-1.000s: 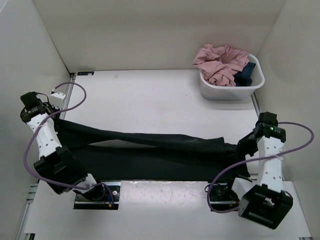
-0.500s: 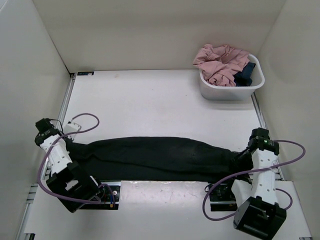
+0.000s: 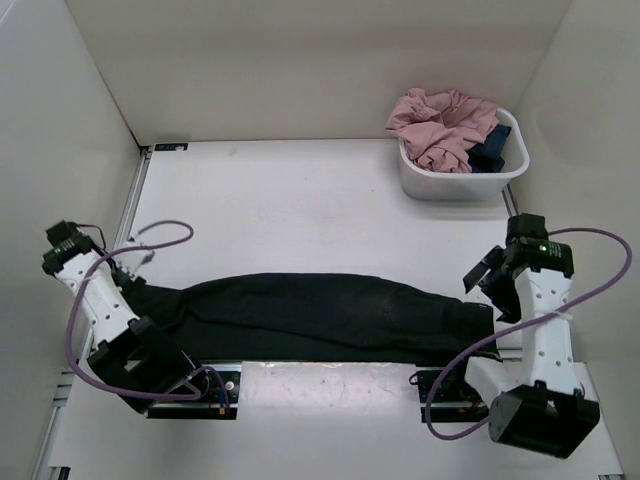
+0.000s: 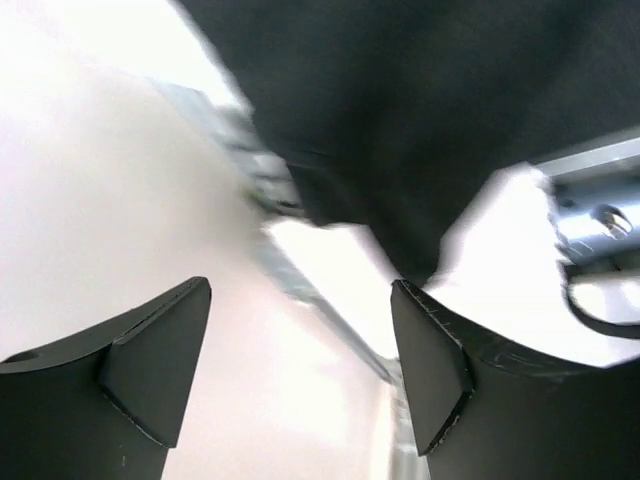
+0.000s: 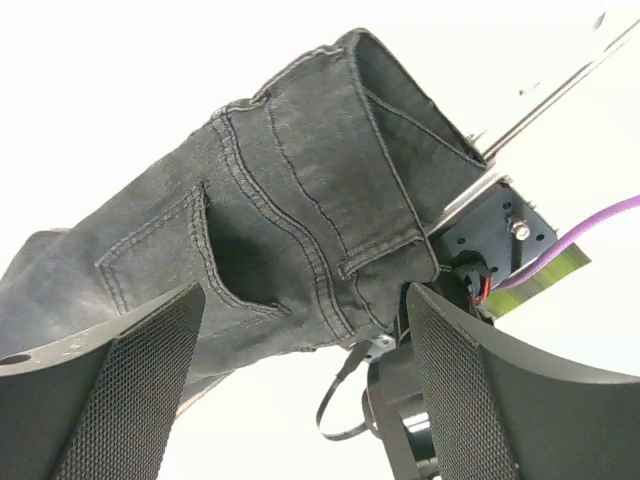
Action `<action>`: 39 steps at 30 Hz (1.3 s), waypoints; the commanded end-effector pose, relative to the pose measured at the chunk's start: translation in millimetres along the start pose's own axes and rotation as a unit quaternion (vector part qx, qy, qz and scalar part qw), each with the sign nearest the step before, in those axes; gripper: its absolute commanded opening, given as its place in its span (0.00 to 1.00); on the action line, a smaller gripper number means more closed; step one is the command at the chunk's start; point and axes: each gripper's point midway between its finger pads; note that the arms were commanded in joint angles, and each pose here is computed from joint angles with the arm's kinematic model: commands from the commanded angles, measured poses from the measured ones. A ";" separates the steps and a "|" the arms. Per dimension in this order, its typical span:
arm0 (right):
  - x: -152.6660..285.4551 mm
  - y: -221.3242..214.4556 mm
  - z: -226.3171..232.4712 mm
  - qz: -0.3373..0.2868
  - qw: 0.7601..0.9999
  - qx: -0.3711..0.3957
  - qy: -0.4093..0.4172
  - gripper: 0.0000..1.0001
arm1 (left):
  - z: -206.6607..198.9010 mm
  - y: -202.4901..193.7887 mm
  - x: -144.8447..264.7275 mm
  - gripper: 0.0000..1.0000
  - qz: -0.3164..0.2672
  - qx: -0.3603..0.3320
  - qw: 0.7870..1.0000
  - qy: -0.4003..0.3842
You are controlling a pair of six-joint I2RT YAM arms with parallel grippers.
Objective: Fold and stack the trousers
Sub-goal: Fold the trousers
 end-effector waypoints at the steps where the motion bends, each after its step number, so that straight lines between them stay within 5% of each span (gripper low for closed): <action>1: -18.7 -10.5 -2.1 0.043 0.998 0.031 -0.035 0.88 | 14.5 37.2 23.1 0.84 -0.093 0.005 0.996 -0.010; 5: -61.0 -21.9 7.3 0.079 0.996 0.019 -0.033 0.89 | 34.2 39.8 -19.1 0.72 -0.073 0.117 0.990 0.012; 9: -84.1 -50.2 3.1 0.135 0.990 0.017 -0.042 0.89 | 8.4 12.9 -67.6 0.79 0.004 0.114 0.993 -0.015; 15: -102.9 -66.4 -5.1 0.151 0.987 0.015 -0.058 0.90 | 8.4 16.2 -88.4 0.80 -0.009 0.115 0.993 -0.001; 20: -115.6 -72.9 -6.6 0.167 0.984 0.012 -0.068 0.90 | 22.3 22.1 -96.1 0.48 0.003 0.153 0.988 -0.011; 21: -118.3 -72.6 -5.6 0.169 0.983 0.008 -0.071 0.90 | 26.2 22.1 -95.7 0.30 0.006 0.157 0.988 -0.007; 23: -122.4 -74.0 -8.0 0.172 0.982 0.009 -0.078 0.89 | 31.7 24.1 -94.2 0.14 0.002 0.158 0.987 0.001; 30: -137.7 -82.2 -10.1 0.207 0.973 0.008 -0.101 0.87 | 54.2 34.1 -77.7 0.14 -0.026 0.171 0.984 0.036; 31: -137.4 -79.1 -8.3 0.203 0.974 0.007 -0.099 0.87 | 57.9 35.4 -75.3 0.30 -0.029 0.171 0.984 0.040; 32: -137.4 -79.1 -8.3 0.203 0.974 0.007 -0.099 0.87 | 56.9 31.5 -74.7 0.65 -0.018 0.171 0.984 0.041; 36: -135.1 -69.0 -3.1 0.185 0.979 0.010 -0.087 0.87 | 38.7 23.4 -88.1 0.80 0.004 0.163 0.987 0.013; 39: -134.6 -65.8 -1.7 0.182 0.980 0.014 -0.084 0.87 | 25.3 17.0 -104.3 0.81 0.029 0.155 0.987 -0.017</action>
Point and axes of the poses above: each gripper's point midway between its finger pads, its own x axis back along the fingers, its own z axis along the line the jaws close on, y = z × x, and after that the axes turned 7 degrees about x, right-handed
